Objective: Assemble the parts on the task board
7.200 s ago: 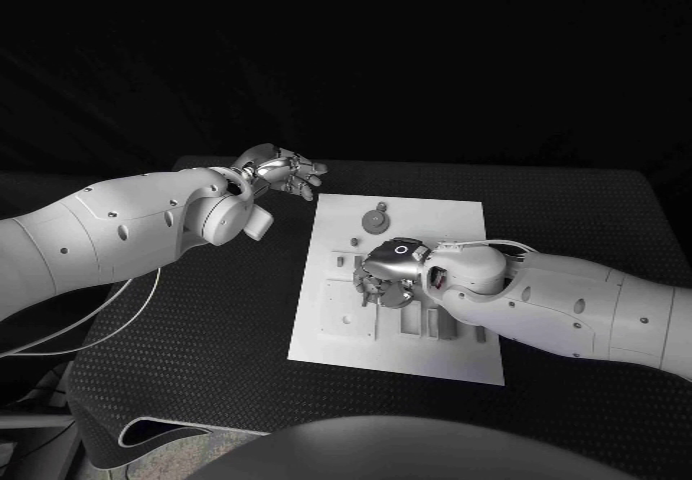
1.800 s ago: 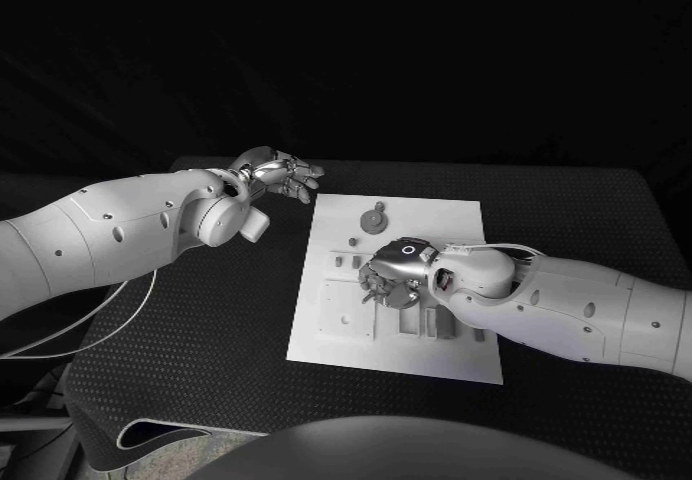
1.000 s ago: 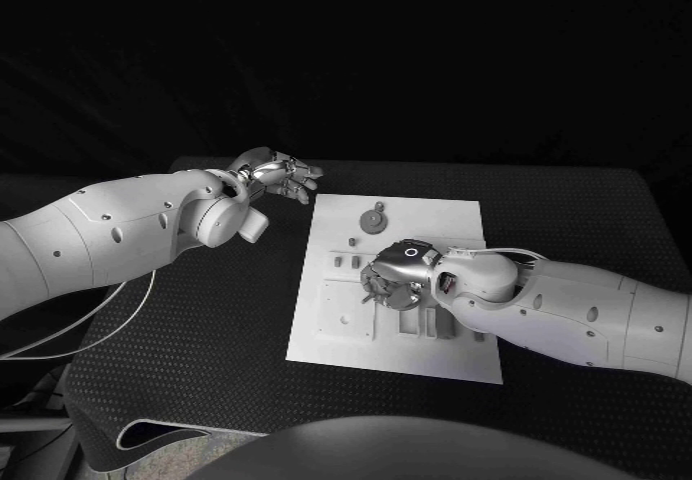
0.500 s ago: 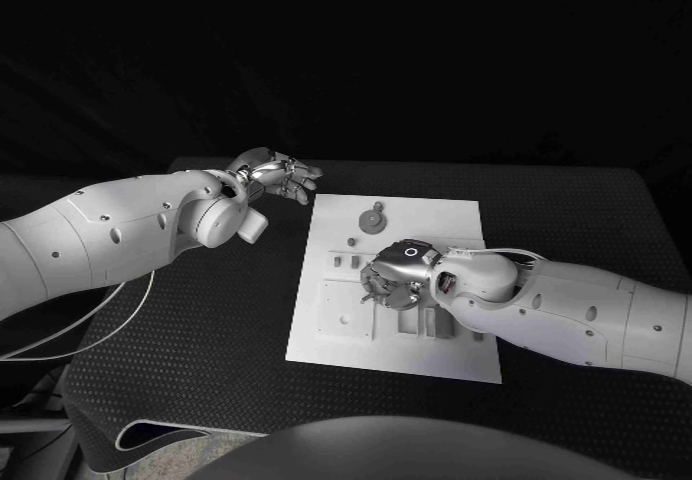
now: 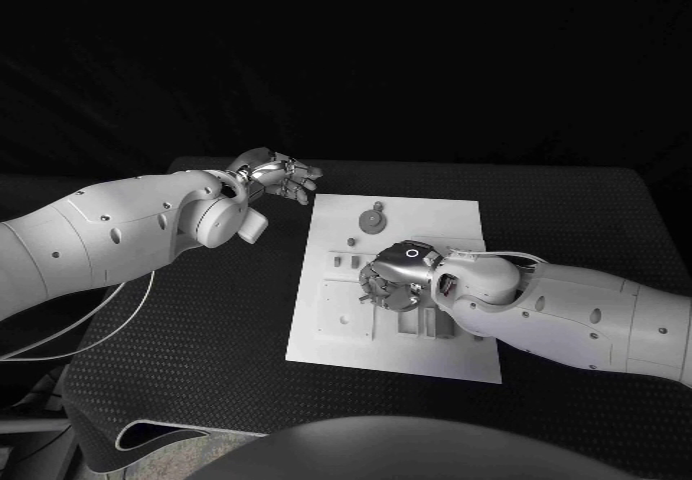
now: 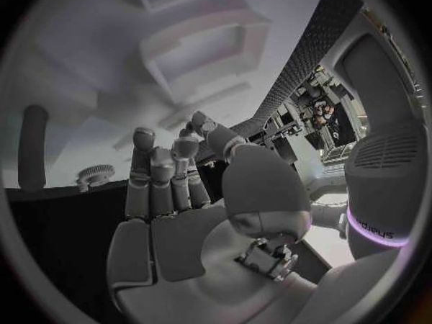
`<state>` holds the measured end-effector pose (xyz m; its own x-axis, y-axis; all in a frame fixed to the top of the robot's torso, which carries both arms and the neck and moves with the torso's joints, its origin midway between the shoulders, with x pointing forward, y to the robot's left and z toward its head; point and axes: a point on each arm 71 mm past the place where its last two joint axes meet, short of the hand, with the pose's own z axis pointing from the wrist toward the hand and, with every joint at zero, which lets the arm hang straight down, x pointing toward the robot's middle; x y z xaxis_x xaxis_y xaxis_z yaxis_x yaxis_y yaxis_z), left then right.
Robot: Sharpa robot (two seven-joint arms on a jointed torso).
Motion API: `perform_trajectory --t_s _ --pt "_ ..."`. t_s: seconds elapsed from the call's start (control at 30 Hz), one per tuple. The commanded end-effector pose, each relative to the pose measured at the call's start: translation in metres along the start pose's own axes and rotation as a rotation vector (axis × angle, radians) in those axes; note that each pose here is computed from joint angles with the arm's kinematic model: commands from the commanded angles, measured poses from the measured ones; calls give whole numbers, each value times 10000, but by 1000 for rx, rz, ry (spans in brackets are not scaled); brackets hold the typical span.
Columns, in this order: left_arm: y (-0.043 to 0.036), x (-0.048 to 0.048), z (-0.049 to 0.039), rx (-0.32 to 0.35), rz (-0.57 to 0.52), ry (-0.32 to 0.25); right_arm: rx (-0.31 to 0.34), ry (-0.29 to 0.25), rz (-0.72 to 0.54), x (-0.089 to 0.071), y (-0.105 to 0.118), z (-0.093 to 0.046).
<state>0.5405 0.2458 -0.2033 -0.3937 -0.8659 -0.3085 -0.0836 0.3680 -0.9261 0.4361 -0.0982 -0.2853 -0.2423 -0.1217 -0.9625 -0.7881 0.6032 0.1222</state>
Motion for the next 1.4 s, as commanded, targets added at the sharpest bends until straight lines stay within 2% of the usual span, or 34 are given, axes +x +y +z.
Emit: perform_trajectory --t_s 0.03,0.43,0.7,0.8,1.0,1.17,1.4 --pt "-18 22 6 7 -5 16 13 -20 57 -19 17 -15" --pt "-16 19 4 7 -5 16 35 -15 82 -114 65 -29" --pt "-14 21 2 5 -5 19 80 56 109 -94 42 -7" --pt "-13 27 3 3 -5 21 104 66 148 -94 20 1" --pt "10 38 -28 -13 32 44 111 43 167 -108 -18 -15" --pt "78 97 -116 -43 115 100 102 -3 186 -138 -25 -28" --pt "117 109 -167 -54 118 99 82 -13 178 -153 13 -17"
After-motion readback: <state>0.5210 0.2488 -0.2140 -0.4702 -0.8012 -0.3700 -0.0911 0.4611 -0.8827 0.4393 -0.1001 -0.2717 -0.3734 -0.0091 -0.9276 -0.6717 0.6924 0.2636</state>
